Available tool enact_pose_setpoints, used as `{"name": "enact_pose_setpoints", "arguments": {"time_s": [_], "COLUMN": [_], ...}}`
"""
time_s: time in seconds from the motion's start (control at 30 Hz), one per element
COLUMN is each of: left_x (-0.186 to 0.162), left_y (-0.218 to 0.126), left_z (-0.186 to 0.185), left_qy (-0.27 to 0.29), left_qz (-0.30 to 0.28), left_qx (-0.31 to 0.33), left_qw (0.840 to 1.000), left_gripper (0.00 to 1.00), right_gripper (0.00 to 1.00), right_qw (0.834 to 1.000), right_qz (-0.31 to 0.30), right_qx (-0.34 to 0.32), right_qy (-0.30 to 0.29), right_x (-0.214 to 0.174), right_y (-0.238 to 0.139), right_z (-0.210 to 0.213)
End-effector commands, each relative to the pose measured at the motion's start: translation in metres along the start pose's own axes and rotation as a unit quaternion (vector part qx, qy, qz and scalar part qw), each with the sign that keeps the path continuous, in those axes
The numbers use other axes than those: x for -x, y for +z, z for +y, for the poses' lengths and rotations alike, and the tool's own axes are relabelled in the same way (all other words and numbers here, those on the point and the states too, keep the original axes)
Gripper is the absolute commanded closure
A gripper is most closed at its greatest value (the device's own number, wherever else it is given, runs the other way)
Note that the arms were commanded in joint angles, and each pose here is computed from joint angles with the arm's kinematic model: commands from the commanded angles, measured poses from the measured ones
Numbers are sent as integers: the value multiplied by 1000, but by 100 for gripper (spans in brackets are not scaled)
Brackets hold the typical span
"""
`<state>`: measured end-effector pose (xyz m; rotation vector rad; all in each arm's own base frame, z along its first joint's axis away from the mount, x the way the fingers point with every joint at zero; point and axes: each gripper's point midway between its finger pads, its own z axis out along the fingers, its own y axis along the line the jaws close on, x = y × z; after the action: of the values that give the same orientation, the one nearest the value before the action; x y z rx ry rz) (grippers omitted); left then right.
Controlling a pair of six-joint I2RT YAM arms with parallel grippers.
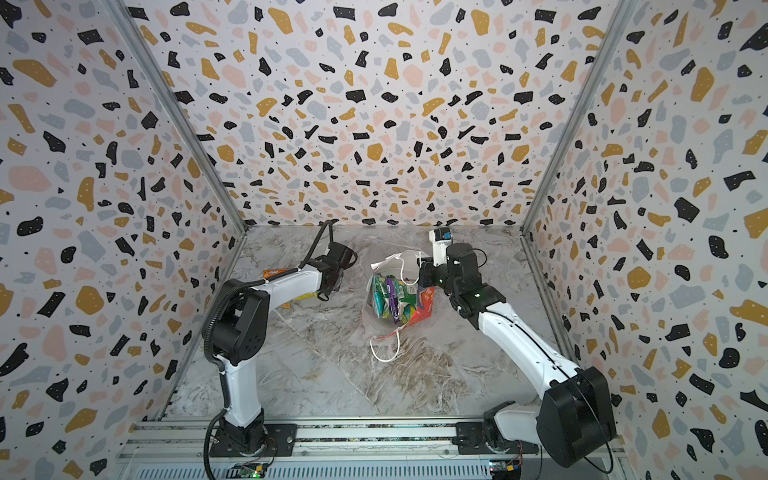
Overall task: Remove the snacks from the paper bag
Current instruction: 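Lower the yellow packet beside the orange packet and open the left gripper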
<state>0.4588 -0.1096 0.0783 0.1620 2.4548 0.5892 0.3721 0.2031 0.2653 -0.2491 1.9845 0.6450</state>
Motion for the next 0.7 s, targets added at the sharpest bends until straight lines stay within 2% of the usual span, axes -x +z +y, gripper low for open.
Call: {"name": "enact_pose_setpoints", "arguments": {"time_s": [0.0, 0.27, 0.43, 0.5, 0.67], "left_x": [14, 26, 41, 48, 63], "left_y": [-13, -28, -49, -59, -88], "left_z": [9, 12, 20, 24, 33], "left_qy": [-17, -30, -54, -67, -95], "left_qz": [-19, -29, -57, -74, -113], "left_qx": [-3, -21, -41, -50, -85], "left_qw": [1000, 999, 996, 994, 985], "left_gripper": [64, 52, 48, 43, 42], "right_gripper": [100, 100, 100, 100, 100], "right_qw": [996, 995, 995, 995, 995], "right_qz": [-89, -93, -91, -92, -89], "right_qx": [23, 22, 24, 26, 34], "right_qy": [-12, -13, -13, -15, -25], "right_x": [51, 53, 54, 55, 55], "right_y": [-25, -28, -28, -29, -30], "right_z": [17, 18, 19, 20, 24]}}
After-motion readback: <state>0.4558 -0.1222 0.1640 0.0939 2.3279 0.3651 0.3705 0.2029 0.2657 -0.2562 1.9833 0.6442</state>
